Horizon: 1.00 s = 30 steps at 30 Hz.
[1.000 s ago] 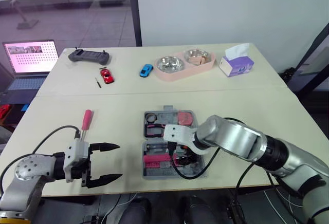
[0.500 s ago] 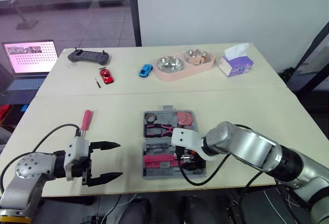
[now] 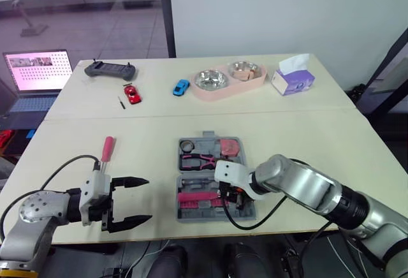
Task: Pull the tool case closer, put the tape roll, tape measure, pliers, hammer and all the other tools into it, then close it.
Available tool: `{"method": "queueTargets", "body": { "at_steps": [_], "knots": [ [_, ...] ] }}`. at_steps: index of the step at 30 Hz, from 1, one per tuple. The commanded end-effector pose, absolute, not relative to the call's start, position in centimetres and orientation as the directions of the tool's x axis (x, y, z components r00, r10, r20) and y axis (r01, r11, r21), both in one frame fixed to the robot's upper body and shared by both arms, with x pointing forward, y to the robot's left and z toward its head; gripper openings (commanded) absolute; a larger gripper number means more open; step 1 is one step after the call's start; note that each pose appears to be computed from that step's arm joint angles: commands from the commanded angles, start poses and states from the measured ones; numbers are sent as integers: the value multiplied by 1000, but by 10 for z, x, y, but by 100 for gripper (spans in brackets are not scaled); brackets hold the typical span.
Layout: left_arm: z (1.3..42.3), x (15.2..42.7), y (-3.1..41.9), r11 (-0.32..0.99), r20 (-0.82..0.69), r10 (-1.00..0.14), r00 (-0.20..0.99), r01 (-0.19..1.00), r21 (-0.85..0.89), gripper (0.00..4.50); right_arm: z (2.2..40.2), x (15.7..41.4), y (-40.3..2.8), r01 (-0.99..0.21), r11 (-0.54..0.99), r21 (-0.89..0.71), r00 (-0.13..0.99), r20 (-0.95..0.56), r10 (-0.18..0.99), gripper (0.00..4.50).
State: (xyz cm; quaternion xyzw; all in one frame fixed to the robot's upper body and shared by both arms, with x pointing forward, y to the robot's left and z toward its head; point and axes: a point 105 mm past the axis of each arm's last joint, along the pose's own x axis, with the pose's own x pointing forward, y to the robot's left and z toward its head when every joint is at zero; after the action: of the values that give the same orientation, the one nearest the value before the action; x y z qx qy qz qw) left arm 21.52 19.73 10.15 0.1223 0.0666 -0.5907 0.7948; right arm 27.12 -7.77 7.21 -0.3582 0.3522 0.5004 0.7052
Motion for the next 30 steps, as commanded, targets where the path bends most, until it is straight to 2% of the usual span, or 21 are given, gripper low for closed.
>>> {"method": "queueTargets", "body": {
  "at_steps": [1,10,18,22,24,30],
  "knots": [
    [109,213,195,257,-240,-928,284,956,139,450,69,271,-82,-961,235,-148,242,-862,446,2],
    [110,213,195,260,-240,-927,287,956,137,450,101,269,-75,-969,155,-190,243,-834,495,2],
    [110,216,194,260,-242,-927,288,955,142,450,133,274,-76,-963,169,-208,265,-829,493,2],
    [111,217,194,272,-235,-925,299,952,141,450,137,299,-116,-890,398,-221,397,-805,442,2],
    [111,217,194,277,-236,-923,304,951,140,450,137,312,-138,-795,572,-203,493,-765,414,2],
    [111,213,198,289,-243,-918,314,948,134,450,134,302,-178,-500,865,-44,648,-681,341,2]
  ]
}}
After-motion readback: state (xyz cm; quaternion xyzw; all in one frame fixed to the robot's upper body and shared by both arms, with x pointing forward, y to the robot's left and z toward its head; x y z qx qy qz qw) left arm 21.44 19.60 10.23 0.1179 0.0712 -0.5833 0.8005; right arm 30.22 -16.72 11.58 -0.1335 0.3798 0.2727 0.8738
